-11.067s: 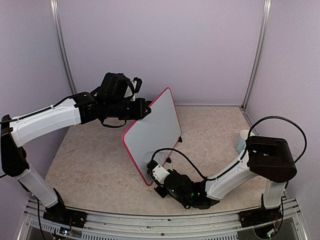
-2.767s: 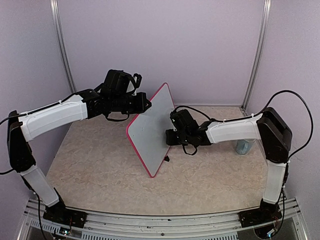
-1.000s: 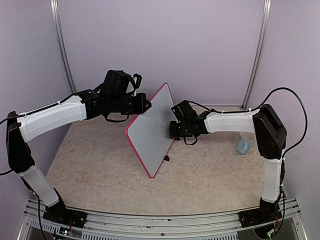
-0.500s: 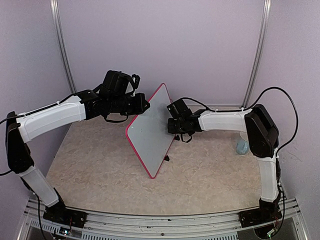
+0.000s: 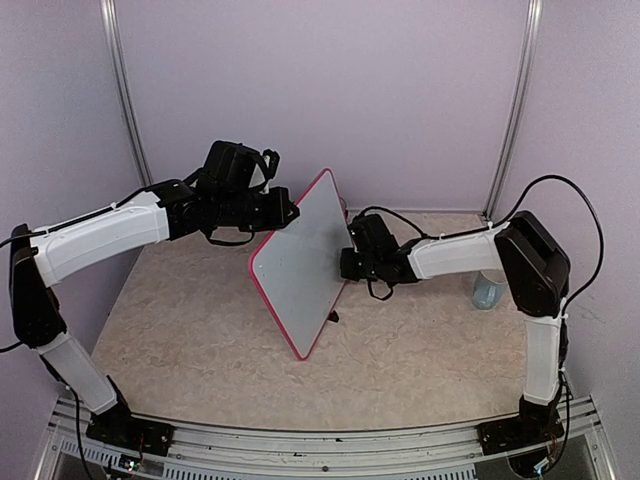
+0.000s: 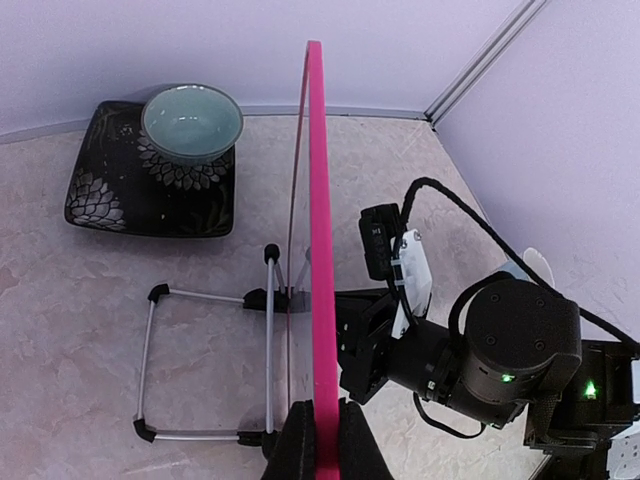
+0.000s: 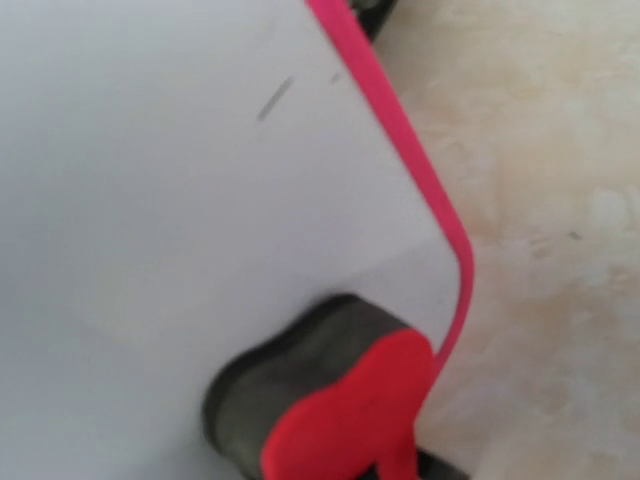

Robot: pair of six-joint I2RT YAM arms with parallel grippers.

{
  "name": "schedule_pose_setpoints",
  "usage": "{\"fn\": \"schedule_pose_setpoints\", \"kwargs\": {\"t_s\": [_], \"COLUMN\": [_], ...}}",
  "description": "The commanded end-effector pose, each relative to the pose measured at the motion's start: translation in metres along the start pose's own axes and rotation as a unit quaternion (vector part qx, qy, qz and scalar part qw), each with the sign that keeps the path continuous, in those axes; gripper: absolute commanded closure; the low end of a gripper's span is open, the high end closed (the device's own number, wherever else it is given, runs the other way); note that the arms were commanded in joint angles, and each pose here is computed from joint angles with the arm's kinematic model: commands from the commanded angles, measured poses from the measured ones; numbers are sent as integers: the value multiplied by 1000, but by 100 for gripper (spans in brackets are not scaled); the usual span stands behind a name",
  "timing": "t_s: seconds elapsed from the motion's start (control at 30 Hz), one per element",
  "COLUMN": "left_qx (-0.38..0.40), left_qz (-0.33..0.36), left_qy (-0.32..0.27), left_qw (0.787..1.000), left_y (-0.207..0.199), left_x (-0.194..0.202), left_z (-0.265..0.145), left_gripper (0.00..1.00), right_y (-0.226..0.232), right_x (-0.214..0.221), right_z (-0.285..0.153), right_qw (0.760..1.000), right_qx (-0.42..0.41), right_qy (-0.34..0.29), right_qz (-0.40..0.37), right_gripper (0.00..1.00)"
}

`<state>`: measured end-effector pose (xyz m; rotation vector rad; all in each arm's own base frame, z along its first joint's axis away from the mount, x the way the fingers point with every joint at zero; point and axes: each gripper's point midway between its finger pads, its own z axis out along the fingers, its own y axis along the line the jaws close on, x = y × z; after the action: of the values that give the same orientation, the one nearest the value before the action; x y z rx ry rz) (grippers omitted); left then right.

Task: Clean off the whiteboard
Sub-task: Erase the whiteboard at the center of the board.

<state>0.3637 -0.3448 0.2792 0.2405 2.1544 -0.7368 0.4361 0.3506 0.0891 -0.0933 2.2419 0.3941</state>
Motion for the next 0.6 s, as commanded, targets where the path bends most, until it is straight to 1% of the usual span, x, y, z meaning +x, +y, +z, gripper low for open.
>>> {"fn": "schedule_pose_setpoints", "kwargs": {"t_s": [0.0,0.1,0.33,0.57], "left_qx": [85,85,85,82], "left_qz": [13,12,12,13], "left_qy": [74,73,72,72], "left_qw": [994,994,994,994], "left_y": [-38,-38,-38,-37], "left_x": [43,43,43,43], "left_z": [1,1,-1,-2], "left_gripper": [100,100,100,100], "right_y": [69,82,95,93], "right_x": [3,2,12,27], "right_z": [-26,-37,-53,-55], "right_qw": [986,981,967,964], "right_qx": [-166,-194,-252,-262], "right_qy": [14,4,10,30], "right_qz": [-10,-21,-25,-26], "right_gripper": [93,93,93,93]}}
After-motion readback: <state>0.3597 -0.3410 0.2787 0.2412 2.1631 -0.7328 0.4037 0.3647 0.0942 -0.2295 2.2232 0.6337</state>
